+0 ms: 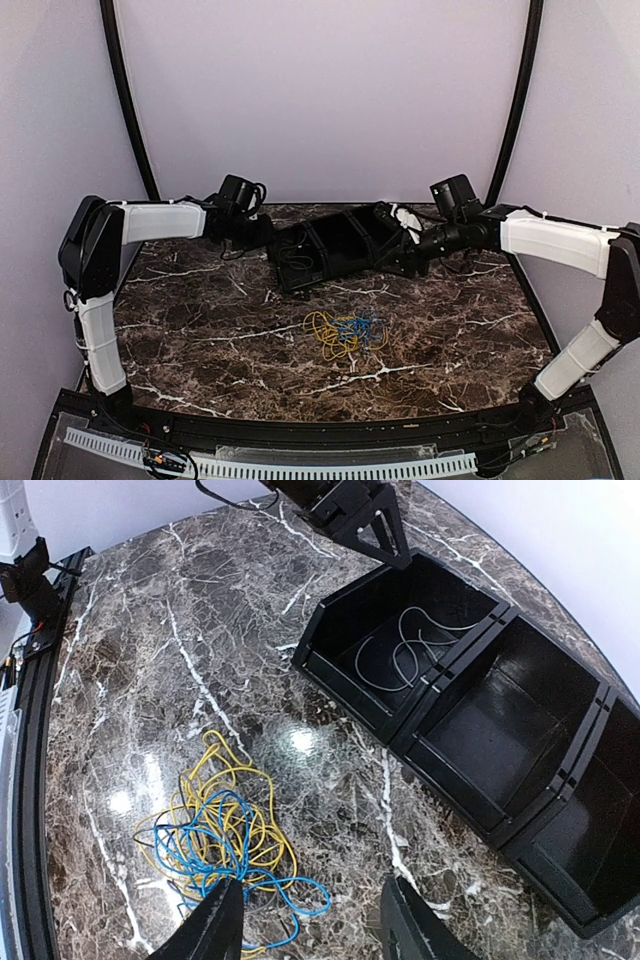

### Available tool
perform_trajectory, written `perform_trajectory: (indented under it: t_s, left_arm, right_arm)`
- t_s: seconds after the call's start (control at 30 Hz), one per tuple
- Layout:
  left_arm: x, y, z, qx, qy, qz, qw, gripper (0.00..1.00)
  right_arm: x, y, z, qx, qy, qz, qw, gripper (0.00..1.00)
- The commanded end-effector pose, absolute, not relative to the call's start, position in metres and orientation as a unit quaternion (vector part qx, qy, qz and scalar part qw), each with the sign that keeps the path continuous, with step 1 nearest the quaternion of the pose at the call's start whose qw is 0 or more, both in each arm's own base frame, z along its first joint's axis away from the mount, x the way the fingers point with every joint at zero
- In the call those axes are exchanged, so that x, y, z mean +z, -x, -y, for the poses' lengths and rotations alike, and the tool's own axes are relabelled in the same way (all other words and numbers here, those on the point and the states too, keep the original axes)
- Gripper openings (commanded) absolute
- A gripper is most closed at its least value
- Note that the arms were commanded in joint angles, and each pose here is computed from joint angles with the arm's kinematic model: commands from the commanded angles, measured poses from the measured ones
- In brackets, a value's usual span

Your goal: Untangle the cables

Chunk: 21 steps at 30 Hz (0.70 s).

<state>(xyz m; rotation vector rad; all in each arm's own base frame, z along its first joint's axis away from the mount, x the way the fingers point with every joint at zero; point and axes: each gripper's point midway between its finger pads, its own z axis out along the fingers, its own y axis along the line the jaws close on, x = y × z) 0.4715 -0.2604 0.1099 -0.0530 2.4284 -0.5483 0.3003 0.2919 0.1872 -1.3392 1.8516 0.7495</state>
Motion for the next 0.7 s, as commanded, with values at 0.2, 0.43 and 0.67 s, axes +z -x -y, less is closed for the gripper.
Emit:
perform_trajectory:
  t_s: [0.2, 0.43, 0.67]
  left_arm:
    - [0.201, -0.4, 0.266, -0.28, -0.045, -0.865, 0.413, 0.4]
    - [0.192, -0.37, 0.259, -0.268, -0.049, -0.858, 0.435, 0.41]
    - [0.2, -0.315, 0.325, -0.387, -0.2, -0.791, 0.429, 0.4]
  right_arm:
    - [0.139, -0.296, -0.312, 0.318, 0.557, -0.713, 0.283, 0.38]
    - [0.123, -0.286, -0.348, 0.33, 0.604, -0.688, 0.228, 0.37]
    - [0.099, -0.257, -0.368, 0.32, 0.666, -0.658, 0.144, 0.39]
